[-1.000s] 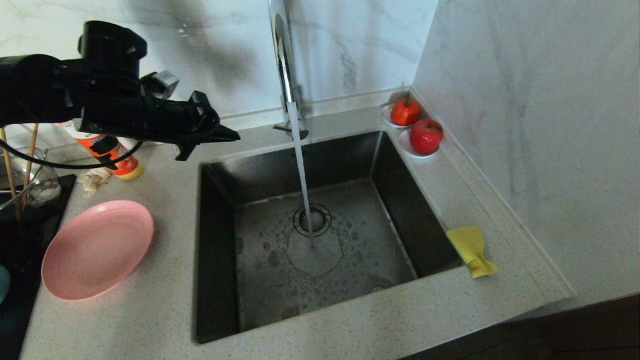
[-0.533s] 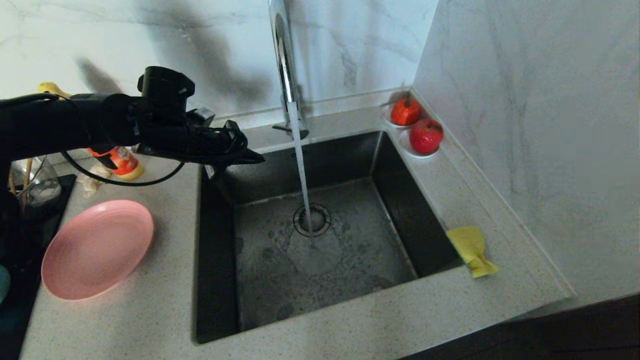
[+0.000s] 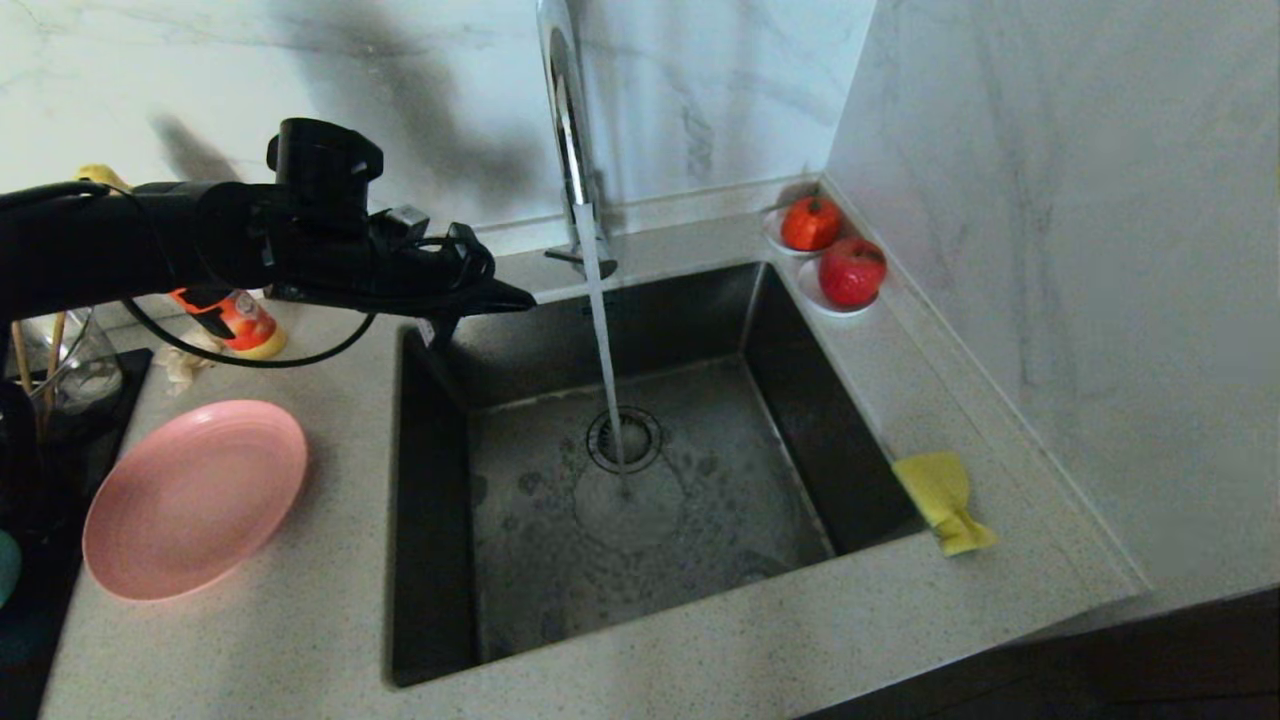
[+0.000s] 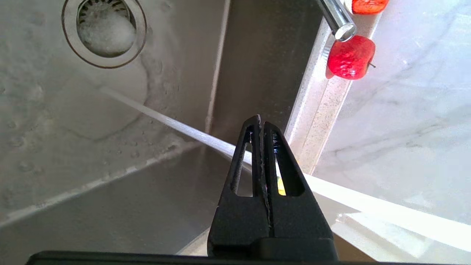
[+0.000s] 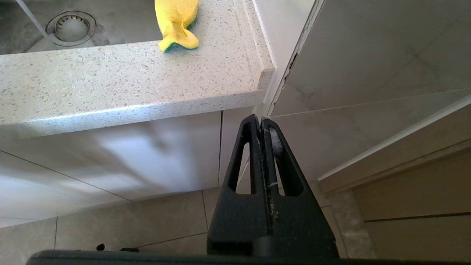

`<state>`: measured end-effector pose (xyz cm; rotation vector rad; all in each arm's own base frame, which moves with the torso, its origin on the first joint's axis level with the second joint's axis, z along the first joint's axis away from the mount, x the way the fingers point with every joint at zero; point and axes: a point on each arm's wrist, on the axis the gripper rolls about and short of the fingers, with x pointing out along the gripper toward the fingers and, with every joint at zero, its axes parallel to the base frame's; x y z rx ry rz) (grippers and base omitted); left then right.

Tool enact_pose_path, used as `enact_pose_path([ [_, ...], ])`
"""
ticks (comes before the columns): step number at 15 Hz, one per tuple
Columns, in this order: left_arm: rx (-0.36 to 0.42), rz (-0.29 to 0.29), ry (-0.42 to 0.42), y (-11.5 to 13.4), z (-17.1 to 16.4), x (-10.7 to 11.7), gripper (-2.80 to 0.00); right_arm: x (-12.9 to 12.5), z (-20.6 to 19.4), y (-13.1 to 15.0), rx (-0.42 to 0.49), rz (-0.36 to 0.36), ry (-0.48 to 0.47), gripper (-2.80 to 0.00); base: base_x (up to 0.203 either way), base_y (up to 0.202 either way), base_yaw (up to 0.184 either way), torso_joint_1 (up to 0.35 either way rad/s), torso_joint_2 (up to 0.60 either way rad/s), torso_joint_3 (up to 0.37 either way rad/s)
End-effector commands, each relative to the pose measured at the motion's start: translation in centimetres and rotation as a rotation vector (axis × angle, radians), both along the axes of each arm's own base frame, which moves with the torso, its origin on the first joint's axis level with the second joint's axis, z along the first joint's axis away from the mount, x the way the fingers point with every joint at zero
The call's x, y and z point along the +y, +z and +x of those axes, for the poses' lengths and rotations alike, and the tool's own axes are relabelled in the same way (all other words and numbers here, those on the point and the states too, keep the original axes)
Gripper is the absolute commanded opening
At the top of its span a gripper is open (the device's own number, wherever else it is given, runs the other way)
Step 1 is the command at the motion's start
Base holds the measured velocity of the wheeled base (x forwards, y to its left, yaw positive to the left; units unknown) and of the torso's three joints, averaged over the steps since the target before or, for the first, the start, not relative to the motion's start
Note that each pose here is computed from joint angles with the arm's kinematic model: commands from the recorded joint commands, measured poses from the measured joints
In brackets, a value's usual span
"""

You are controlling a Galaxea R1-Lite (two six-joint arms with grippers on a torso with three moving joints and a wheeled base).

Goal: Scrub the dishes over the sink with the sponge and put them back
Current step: Turn off the faucet

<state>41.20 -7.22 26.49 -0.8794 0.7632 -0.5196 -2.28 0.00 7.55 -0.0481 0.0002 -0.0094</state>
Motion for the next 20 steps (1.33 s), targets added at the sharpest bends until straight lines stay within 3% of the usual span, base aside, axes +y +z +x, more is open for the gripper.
enact_pose_path([
  [1, -0.006, -0.009, -0.014, 0.5, -0.4, -0.4, -2.8, 0.0, 0.0, 0.0, 0.002, -0.001, 0.0, -2.8, 0.0, 0.0, 0.0, 0.0, 0.0, 0.0],
  [11, -0.058, -0.019, -0.028, 0.7, -0.1, -1.1, -2.8, 0.0, 0.0, 0.0, 0.002, -0.001, 0.0, -2.8, 0.0, 0.0, 0.0, 0.0, 0.0, 0.0],
  [20, -0.175, -0.029, 0.022, 0.4, 1.7, -1.7, -2.8, 0.0, 0.0, 0.0, 0.002, -0.001, 0.0, -2.8, 0.0, 0.0, 0.0, 0.0, 0.0, 0.0],
])
